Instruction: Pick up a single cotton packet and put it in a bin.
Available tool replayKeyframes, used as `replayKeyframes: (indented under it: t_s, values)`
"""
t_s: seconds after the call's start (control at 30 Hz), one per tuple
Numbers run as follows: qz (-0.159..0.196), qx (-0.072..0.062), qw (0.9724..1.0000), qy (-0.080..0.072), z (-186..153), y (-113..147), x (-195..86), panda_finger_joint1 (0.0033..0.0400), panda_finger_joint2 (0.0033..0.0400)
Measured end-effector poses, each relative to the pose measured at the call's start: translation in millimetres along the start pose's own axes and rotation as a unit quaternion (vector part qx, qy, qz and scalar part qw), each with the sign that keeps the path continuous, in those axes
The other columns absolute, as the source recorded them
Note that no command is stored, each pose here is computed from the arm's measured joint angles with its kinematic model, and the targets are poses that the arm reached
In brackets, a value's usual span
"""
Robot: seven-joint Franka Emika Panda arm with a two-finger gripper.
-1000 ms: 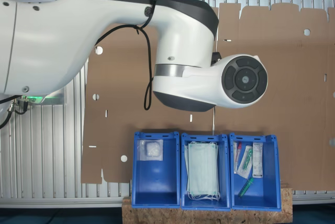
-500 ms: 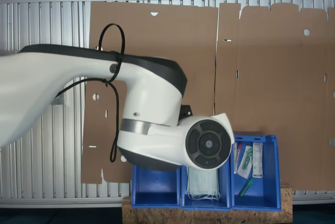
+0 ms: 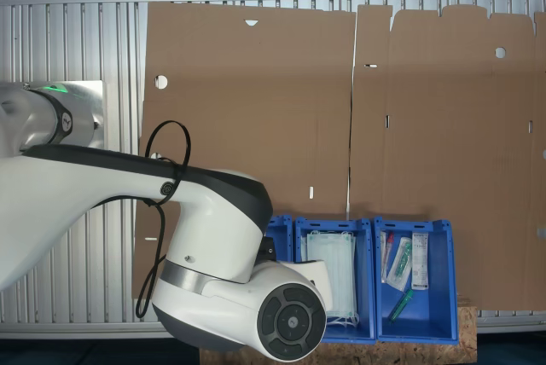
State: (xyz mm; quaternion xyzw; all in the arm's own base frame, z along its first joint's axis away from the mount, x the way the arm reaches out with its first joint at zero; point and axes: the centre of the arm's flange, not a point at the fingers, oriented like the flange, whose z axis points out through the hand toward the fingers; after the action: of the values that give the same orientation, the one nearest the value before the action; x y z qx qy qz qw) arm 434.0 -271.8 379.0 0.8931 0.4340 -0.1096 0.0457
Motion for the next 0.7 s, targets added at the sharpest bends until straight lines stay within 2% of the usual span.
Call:
replayKeyframes:
  t_s: [0.33,0.7]
  values:
    - [0.008,-0.004,0.9997,-0.024,16.4,6.7,-12.9,0.0063,0.0063]
    - [0.003,-0.012,0.9995,-0.029,19.4,9.8,-10.0,0.0063,0.0063]
